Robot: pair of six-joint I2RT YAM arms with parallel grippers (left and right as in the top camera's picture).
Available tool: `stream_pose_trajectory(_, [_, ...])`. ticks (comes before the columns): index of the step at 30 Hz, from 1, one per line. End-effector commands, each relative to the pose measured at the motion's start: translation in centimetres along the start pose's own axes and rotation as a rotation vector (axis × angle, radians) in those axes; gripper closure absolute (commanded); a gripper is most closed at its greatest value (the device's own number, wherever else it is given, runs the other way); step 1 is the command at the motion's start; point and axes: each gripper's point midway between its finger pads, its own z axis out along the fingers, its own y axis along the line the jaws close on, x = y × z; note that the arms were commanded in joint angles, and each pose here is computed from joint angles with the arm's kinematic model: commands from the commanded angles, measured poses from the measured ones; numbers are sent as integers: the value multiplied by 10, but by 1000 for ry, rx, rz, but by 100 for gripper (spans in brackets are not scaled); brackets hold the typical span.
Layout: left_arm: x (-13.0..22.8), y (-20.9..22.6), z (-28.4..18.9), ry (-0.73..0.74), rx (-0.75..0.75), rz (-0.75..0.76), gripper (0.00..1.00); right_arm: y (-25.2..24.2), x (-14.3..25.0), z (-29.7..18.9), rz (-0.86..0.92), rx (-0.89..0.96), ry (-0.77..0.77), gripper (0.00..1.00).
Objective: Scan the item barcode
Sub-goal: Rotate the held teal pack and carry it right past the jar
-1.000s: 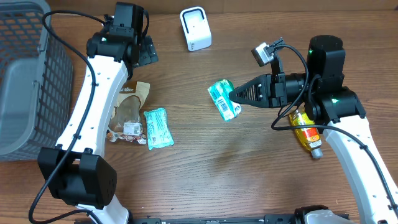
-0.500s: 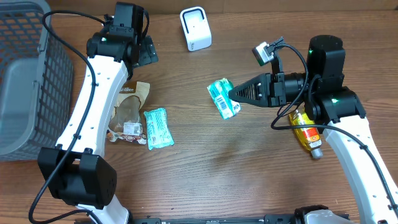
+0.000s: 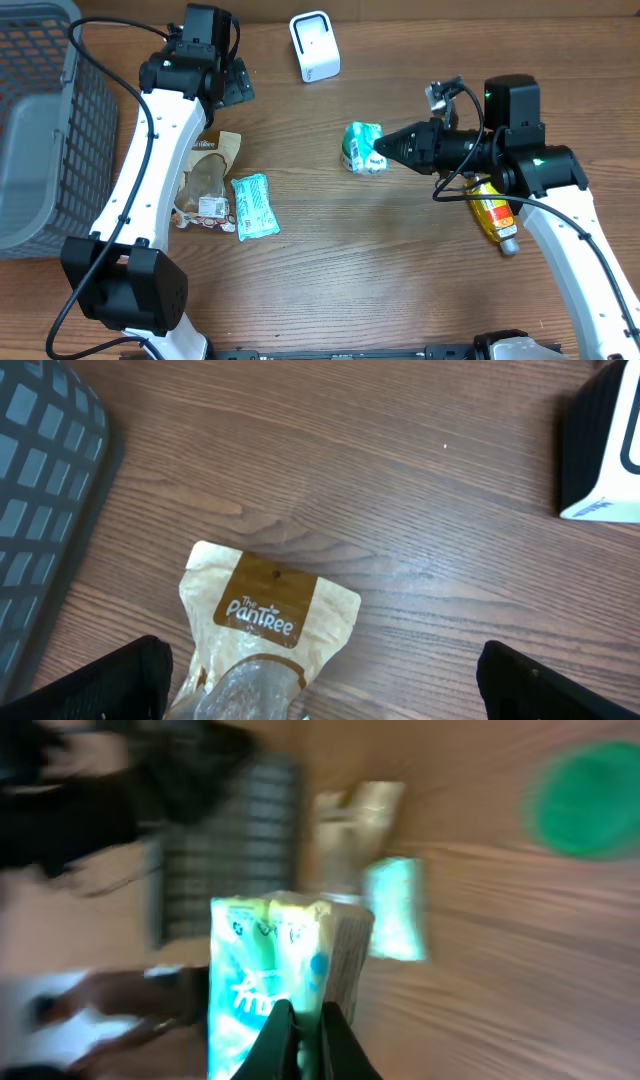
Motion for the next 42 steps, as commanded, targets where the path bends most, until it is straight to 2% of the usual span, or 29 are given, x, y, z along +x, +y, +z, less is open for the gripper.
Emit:
stream_pose_trajectory(1, [-8,1,-9,-34,0,5,0,-42,-12,-9,-47,270,-107,96])
stream_pose_trajectory(5, [-8,1,-9,-34,0,5,1,-76,-8,-19,-23,489,-136,96])
stream_pose_trajectory(7, [-8,1,-9,-34,0,5,1,-81,-10,-22,-29,531,-152,96])
stream_pose_trajectory(20, [-8,1,-9,-34,0,5,0,-70,-8,-15,-32,461,-133,96])
stream_pose_trajectory(42, [-8,1,-9,-34,0,5,0,-71,-7,-16,-31,465,-127,96])
